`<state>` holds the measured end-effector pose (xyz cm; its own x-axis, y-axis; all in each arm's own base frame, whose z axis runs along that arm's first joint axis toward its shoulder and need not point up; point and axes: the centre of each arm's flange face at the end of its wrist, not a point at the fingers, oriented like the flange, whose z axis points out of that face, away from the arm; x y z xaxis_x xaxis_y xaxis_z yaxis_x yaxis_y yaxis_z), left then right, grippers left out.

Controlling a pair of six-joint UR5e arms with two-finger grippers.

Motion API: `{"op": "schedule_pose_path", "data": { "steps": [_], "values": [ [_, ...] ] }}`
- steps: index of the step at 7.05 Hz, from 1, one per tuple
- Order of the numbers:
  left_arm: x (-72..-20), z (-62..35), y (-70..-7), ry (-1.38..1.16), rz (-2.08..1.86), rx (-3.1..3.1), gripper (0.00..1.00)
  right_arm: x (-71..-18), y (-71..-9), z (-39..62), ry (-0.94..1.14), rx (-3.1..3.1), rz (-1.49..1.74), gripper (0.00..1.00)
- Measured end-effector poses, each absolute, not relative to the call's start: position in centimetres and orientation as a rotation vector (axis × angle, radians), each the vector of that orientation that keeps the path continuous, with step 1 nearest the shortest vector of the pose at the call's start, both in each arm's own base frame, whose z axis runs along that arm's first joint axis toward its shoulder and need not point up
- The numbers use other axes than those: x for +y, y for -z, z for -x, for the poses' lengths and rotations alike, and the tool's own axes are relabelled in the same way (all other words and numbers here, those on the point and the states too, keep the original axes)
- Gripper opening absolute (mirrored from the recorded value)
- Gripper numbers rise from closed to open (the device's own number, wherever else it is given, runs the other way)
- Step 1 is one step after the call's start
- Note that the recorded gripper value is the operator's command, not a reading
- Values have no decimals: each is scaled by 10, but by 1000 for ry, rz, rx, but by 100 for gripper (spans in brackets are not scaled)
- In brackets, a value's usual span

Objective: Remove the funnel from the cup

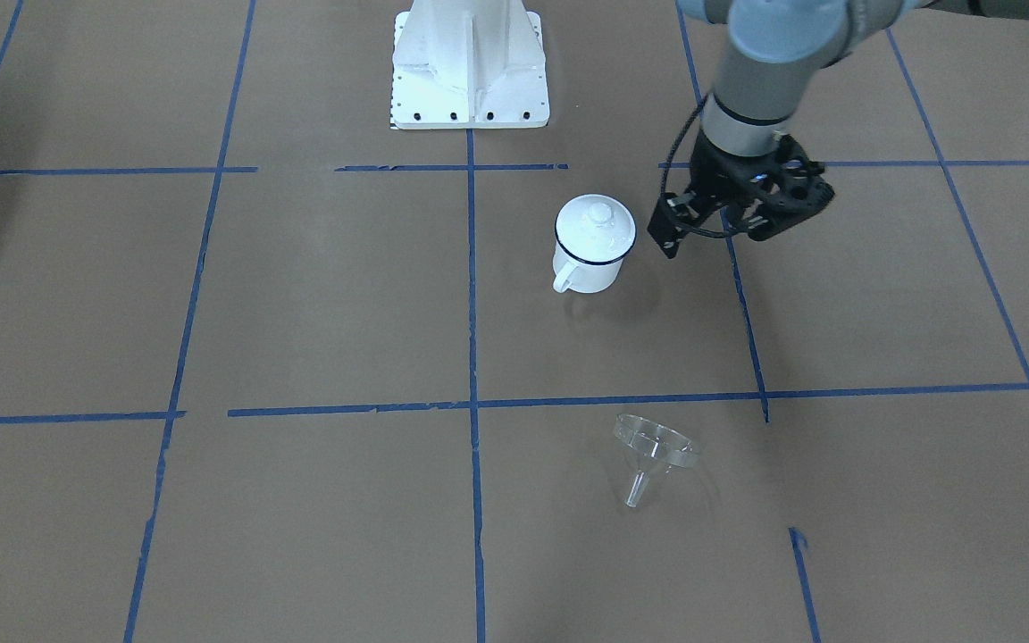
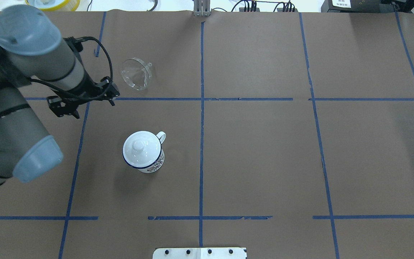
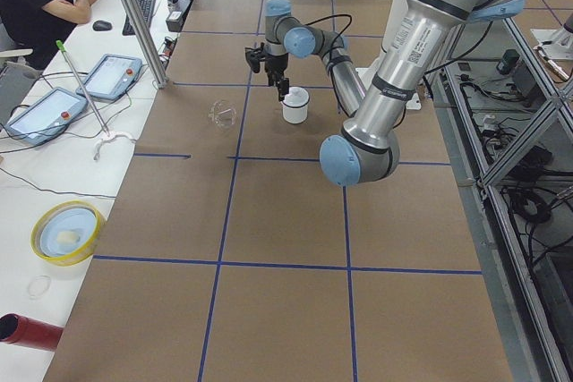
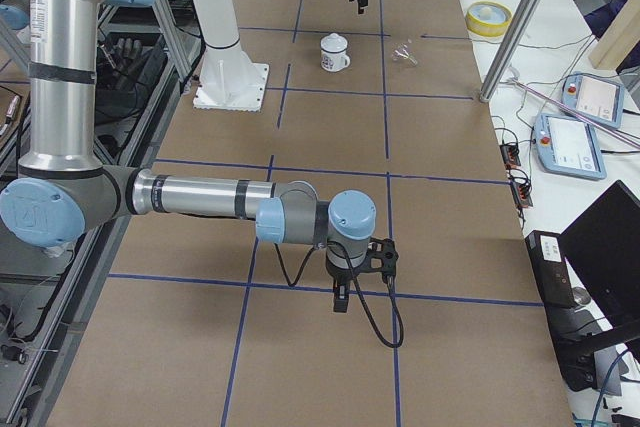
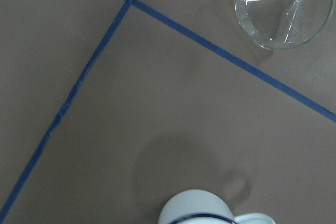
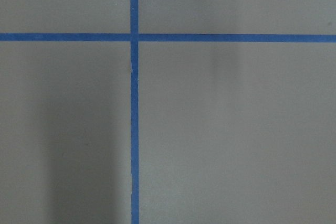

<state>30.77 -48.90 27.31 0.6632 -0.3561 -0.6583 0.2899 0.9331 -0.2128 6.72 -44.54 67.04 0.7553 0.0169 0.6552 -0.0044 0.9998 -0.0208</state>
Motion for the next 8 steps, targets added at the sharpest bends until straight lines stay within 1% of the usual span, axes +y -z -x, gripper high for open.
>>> {"op": "schedule_pose_path", "data": {
  "steps": [2, 3, 4, 6, 8],
  "values": [
    [-529, -189, -388, 203, 59, 759, 100, -445, -670, -67, -12, -715, 18, 100],
    [-543, -136, -450, 135, 57, 755, 100, -445, -671, -67, -12, -715, 19, 100],
    [-547, -83, -494, 98, 34, 752, 100, -445, -671, -67, -12, -715, 19, 100],
    [-544, -1, -543, 51, -18, 741, 100, -445, -671, -67, -12, -715, 19, 100],
    [-539, 44, -587, -18, -36, 730, 100, -445, -671, -67, -12, -715, 19, 100]
  ]
}}
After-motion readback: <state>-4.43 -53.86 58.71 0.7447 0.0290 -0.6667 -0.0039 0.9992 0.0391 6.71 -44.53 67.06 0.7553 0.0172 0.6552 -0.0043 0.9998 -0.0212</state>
